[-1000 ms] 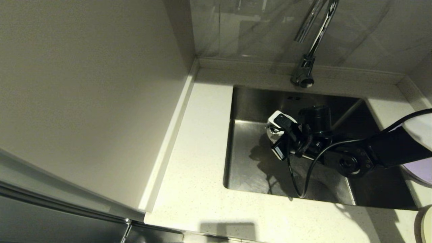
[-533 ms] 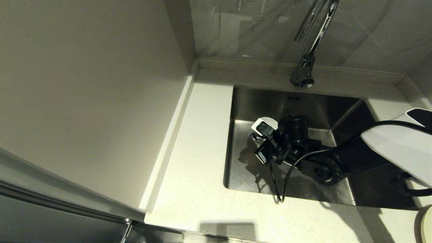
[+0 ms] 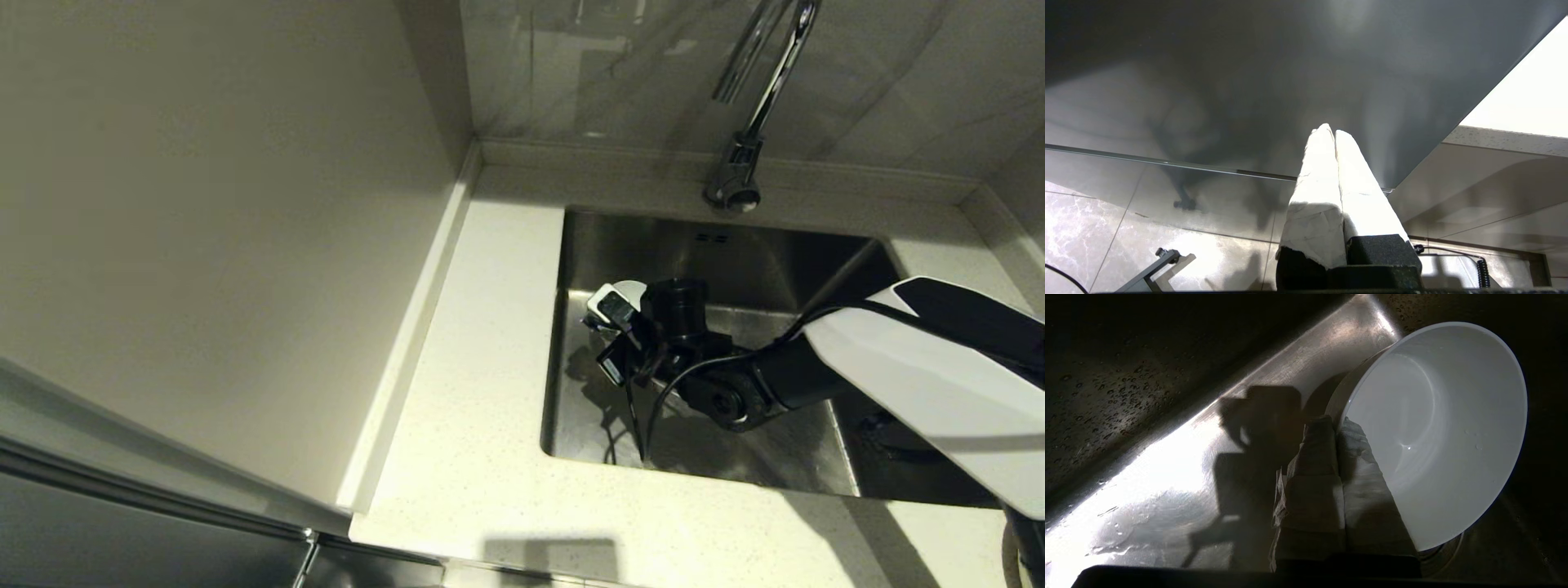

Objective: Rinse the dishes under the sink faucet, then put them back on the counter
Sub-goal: Put a bowl into the sink

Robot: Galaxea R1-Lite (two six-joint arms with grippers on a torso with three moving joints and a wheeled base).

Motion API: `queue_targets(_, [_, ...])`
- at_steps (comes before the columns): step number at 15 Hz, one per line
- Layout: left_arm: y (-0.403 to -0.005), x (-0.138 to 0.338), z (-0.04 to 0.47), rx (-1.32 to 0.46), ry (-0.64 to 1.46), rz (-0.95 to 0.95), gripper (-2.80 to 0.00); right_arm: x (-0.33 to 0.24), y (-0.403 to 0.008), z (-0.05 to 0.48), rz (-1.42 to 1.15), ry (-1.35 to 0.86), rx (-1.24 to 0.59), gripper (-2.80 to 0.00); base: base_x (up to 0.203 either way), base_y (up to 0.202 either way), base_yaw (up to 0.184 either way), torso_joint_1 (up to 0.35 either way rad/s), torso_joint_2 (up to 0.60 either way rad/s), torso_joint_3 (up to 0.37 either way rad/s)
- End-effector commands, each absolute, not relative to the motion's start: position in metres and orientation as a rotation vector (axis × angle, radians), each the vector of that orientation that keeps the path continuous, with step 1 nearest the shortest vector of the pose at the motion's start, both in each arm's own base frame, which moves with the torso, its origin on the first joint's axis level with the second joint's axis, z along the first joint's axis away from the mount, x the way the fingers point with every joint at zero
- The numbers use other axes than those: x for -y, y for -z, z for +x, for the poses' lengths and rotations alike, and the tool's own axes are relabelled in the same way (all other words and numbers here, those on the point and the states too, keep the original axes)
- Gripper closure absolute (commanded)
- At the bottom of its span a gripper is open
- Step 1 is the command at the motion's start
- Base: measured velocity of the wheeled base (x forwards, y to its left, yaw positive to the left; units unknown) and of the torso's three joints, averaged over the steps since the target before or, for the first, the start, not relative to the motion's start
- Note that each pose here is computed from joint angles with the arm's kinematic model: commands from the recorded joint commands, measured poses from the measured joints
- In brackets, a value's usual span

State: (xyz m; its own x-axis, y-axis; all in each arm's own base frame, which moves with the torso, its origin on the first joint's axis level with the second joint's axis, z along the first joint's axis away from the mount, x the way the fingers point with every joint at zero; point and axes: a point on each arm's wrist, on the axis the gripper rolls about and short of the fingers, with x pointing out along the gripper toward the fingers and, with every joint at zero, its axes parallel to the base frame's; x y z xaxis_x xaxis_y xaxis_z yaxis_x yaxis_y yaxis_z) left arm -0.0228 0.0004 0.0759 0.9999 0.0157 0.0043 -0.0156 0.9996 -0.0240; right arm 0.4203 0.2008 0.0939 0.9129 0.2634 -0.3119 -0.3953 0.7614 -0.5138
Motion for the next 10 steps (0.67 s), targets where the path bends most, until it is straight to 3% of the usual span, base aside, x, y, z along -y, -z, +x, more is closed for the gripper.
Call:
queue_targets(1, [-0.076, 0.0, -0.023, 0.006, -0.017, -0.025, 0.0, -0.206, -0.073, 0.431, -0.616, -0.365, -0.247, 0.0, 0.0, 0.0, 0.0, 0.0, 0.0, 0.0])
queue_targets(8, [-0.076, 0.0, -0.023, 0.006, -0.017, -0.025, 0.0, -0.214, -0.052, 0.45, -0.622, -0.322, -0.246, 0.0, 0.0, 0.0, 0.0, 0.0, 0.0, 0.0])
queue_targets(9, [-0.076, 0.0, -0.023, 0.006, -0.017, -0.025, 0.0, -0.214, -0.052, 0.452, -0.623, -0.309, -0.246, -2.8, 0.0, 0.0, 0.0, 0.0, 0.0, 0.0])
queue_targets(10, [-0.076, 0.0, -0.023, 0.006, -0.017, -0.025, 0.0, -0.214, -0.053, 0.453, -0.622, -0.304, -0.242, -2.8, 0.0, 0.0, 0.0, 0.0, 0.0, 0.0])
